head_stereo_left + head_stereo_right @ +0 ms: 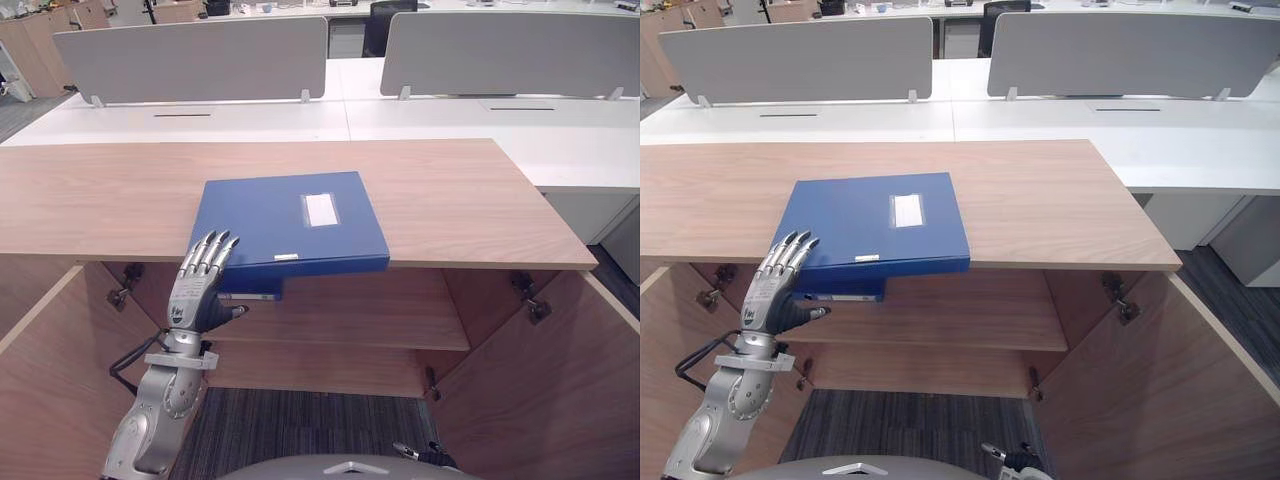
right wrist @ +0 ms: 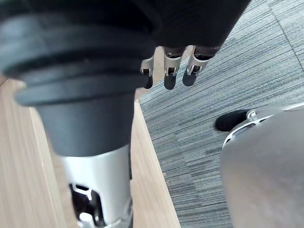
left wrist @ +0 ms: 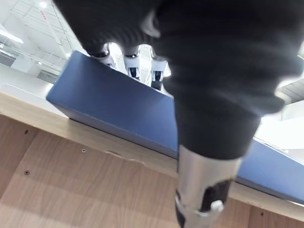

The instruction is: Walk over to the cabinet, pick up the folder, carry it to the office cabinet, place the folder inside the office cabinet, then close the office cabinet door

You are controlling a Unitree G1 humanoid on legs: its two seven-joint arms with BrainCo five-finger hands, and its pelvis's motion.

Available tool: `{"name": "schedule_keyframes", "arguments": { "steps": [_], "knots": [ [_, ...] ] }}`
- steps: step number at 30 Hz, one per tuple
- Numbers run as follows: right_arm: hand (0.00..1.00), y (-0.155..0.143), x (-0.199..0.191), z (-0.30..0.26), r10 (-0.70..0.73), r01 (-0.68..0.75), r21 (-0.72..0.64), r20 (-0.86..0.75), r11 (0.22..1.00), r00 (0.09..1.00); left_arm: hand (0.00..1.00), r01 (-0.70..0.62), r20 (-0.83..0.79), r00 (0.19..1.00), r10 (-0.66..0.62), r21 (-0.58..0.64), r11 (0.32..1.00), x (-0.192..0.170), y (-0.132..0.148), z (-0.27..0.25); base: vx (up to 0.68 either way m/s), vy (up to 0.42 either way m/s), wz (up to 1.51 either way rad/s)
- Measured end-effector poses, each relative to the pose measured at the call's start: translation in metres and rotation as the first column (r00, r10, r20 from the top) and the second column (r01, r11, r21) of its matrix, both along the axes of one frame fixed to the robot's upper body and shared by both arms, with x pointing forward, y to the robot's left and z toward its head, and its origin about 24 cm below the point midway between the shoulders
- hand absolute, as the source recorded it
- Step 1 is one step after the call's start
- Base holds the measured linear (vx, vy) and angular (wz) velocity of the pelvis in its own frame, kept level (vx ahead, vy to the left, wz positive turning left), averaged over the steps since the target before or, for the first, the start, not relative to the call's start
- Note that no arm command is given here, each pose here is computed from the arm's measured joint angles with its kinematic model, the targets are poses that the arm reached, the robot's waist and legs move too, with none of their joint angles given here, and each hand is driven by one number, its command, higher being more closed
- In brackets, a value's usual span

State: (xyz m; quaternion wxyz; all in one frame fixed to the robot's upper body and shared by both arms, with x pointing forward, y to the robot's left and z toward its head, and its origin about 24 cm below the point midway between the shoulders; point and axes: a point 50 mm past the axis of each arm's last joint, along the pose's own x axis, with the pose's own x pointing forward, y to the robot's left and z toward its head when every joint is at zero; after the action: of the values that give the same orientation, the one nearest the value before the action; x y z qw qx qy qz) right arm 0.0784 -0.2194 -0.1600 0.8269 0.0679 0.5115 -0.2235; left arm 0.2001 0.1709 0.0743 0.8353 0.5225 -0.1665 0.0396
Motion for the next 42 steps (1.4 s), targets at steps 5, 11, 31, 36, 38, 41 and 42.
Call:
{"name": "schedule_keyframes", "arguments": {
  "steps": [5, 11, 31, 36, 38, 41, 42],
  "knots": [
    [0.0, 0.0, 0.0, 0.0, -0.001, 0.001, 0.002, -0.002, 1.0, 1.0, 0.0, -0.002, 0.001, 1.0, 0.002, 0.0, 1.0, 0.0, 0.0, 0.0, 0.0, 0.0, 0.0],
    [0.0, 0.0, -0.001, 0.0, -0.001, 0.001, 0.004, -0.003, 1.0, 1.0, 0.0, -0.009, 0.003, 1.0, 0.009, 0.001, 1.0, 0.002, 0.001, 0.0, 0.0, 0.0, 0.0],
    [0.0, 0.001, 0.002, 0.0, 0.002, -0.002, 0.024, 0.006, 1.0, 1.0, 1.0, -0.035, 0.146, 0.989, 0.026, 0.055, 0.998, 0.026, 0.005, 0.023, 0.0, 0.0, -0.01],
    [0.0, 0.002, 0.002, 0.0, -0.005, 0.005, 0.029, 0.009, 1.0, 1.0, 1.0, -0.064, 0.196, 0.979, 0.053, 0.053, 0.997, 0.029, 0.011, 0.032, 0.02, -0.008, -0.09],
    [0.0, 0.003, 0.003, -0.001, -0.021, 0.02, 0.039, 0.014, 0.999, 1.0, 1.0, -0.069, 0.202, 0.978, 0.057, 0.052, 0.996, 0.03, 0.012, 0.033, 0.06, -0.028, -0.03],
    [0.0, 0.006, 0.004, -0.001, -0.024, 0.023, 0.047, 0.019, 0.999, 1.0, 1.0, -0.063, 0.204, 0.978, 0.052, 0.048, 0.997, 0.03, 0.012, 0.033, 0.01, -0.007, 0.0],
    [0.0, 0.007, 0.005, -0.001, -0.02, 0.018, 0.047, 0.023, 0.999, 1.0, 1.0, -0.057, 0.201, 0.978, 0.05, 0.03, 0.998, 0.029, 0.012, 0.033, 0.03, -0.035, -0.01]
  ]
}}
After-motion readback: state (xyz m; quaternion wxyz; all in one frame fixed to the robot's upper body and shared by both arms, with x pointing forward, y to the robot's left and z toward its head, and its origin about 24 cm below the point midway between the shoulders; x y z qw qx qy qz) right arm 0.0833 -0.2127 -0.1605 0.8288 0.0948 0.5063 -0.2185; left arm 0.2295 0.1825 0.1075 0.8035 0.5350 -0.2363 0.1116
